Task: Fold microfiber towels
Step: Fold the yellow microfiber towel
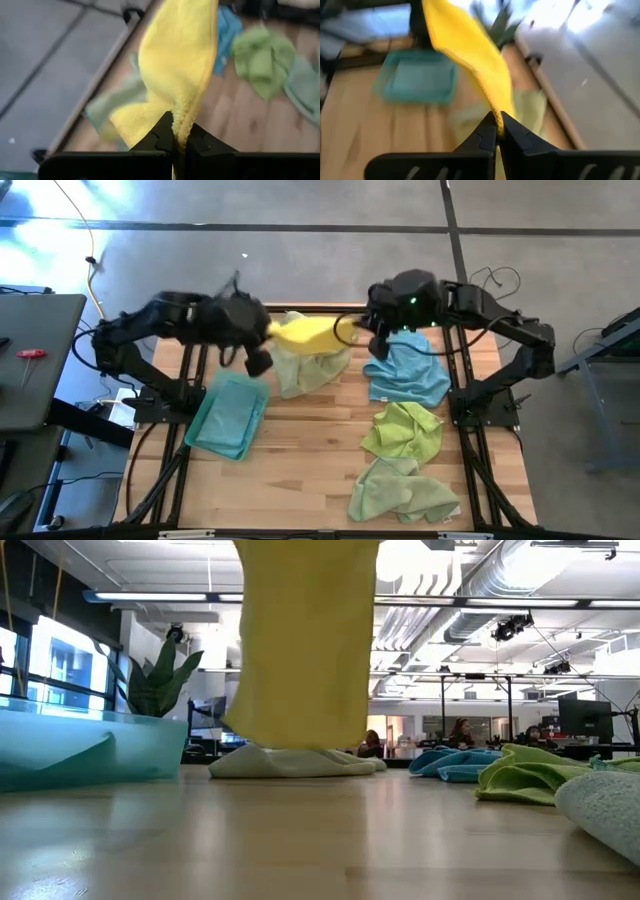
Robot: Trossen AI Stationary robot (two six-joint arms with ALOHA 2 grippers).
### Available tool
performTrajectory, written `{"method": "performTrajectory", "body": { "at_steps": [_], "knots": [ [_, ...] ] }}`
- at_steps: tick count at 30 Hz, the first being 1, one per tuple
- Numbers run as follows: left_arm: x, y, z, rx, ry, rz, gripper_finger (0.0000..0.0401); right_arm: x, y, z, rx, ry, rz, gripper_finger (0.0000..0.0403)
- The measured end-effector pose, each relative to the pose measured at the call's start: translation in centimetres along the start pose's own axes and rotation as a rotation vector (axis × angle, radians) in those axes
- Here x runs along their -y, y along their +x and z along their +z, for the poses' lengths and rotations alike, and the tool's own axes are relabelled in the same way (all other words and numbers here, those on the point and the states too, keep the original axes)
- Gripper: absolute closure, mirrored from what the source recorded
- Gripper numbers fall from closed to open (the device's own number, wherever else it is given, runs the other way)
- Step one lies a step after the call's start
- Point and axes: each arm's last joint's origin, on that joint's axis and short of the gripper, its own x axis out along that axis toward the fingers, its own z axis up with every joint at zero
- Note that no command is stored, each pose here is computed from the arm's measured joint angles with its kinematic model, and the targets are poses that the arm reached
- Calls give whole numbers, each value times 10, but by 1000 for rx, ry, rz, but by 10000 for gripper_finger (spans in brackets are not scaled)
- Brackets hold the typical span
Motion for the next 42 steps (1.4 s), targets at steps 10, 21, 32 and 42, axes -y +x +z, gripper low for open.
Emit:
{"method": "performTrajectory", "body": {
  "at_steps": [10, 21, 32, 42],
  "knots": [
    [81, 60, -65, -305, 4, -120, 401, -51, 62, -67, -350, 81, 62, 403],
    [158, 103, -130, -369, -215, -341, 401, -120, 104, -155, -497, 158, 320, 403],
    [239, 126, -174, -410, -354, -418, 401, -173, 84, -173, -500, 124, 455, 403],
    [272, 113, -196, -358, -429, -497, 401, -209, 84, -192, -547, 151, 489, 403]
  ]
}}
